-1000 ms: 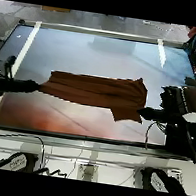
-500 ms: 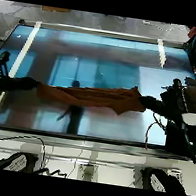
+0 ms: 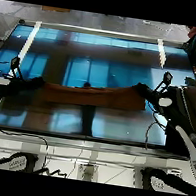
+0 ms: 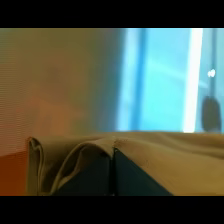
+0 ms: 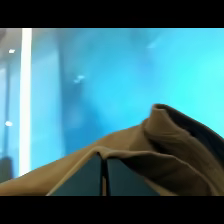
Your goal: Fold the clothes and pants, and hang the long-sleeved shirts on hangers.
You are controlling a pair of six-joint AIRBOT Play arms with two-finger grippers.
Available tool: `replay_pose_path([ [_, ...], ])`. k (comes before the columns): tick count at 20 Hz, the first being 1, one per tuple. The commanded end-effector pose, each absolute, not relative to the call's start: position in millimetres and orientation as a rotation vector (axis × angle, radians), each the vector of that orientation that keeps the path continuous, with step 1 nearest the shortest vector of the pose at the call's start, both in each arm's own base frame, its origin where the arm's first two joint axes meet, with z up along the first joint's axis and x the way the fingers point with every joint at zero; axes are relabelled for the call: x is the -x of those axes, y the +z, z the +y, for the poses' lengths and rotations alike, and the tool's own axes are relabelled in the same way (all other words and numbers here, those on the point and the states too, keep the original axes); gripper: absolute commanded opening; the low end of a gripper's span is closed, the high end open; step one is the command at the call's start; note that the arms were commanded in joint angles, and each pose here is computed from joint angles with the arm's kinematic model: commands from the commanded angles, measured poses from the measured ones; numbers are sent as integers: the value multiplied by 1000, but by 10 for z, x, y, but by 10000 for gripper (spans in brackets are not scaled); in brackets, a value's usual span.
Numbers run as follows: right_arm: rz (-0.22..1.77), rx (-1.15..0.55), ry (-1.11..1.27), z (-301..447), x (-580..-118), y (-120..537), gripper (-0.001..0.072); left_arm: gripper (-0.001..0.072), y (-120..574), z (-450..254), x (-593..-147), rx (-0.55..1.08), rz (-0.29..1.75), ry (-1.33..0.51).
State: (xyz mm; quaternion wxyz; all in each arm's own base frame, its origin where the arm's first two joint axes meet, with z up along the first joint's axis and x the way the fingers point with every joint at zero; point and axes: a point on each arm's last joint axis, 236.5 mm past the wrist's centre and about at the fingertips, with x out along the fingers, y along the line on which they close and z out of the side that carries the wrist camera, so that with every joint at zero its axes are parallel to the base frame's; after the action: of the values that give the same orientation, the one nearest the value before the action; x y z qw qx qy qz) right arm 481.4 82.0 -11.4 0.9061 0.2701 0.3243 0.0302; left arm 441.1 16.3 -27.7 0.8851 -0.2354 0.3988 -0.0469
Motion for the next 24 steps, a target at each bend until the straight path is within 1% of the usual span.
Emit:
replay_pose_path([
  [1, 715, -552, 38, 818, -4876, -394, 90, 400, -361, 260, -4512, 520, 803, -37],
  [2, 720, -553, 43, 832, -4866, -398, 323, 697, -357, 280, -4521, 513, 798, -32],
  [3, 728, -554, 50, 852, -4853, -402, 507, 702, -357, 296, -4517, 506, 797, -33],
  [4, 739, -556, 60, 878, -4834, -415, 543, 701, -366, 313, -4506, 499, 802, -32],
  [8, 819, -541, 130, 1046, -4692, -496, 543, 699, -523, 337, -4288, 453, 908, -63],
  [10, 892, -445, 215, 1163, -4563, -542, 543, 697, -651, 386, -4140, 487, 985, -42],
  [12, 940, -365, 290, 1251, -4496, -494, 543, 697, -794, 254, -3979, 528, 1092, -108],
  [14, 942, -346, 335, 1324, -4532, -348, 543, 697, -926, 58, -3848, 575, 1212, -199],
  [16, 931, -342, 378, 1405, -4591, -154, 543, 698, -1030, -11, -3856, 596, 1270, -242],
  [18, 927, -337, 424, 1497, -4619, 30, 542, 687, -1052, -31, -3964, 579, 1263, -266],
  [19, 914, -335, 437, 1526, -4651, 115, 541, 635, -1024, -58, -4044, 555, 1238, -286],
  [20, 899, -331, 441, 1550, -4686, 171, 539, 526, -994, -83, -4120, 536, 1210, -294],
  [21, 884, -331, 439, 1560, -4718, 204, 503, 423, -967, -131, -4195, 521, 1184, -300],
  [22, 881, -329, 442, 1592, -4719, 202, 413, 281, -954, -184, -4251, 510, 1166, -303],
  [23, 890, -323, 453, 1653, -4698, 173, 373, 15, -944, -260, -4282, 489, 1160, -315],
  [24, 899, -317, 467, 1727, -4672, 143, 355, 21, -915, -342, -4305, 461, 1154, -342],
])
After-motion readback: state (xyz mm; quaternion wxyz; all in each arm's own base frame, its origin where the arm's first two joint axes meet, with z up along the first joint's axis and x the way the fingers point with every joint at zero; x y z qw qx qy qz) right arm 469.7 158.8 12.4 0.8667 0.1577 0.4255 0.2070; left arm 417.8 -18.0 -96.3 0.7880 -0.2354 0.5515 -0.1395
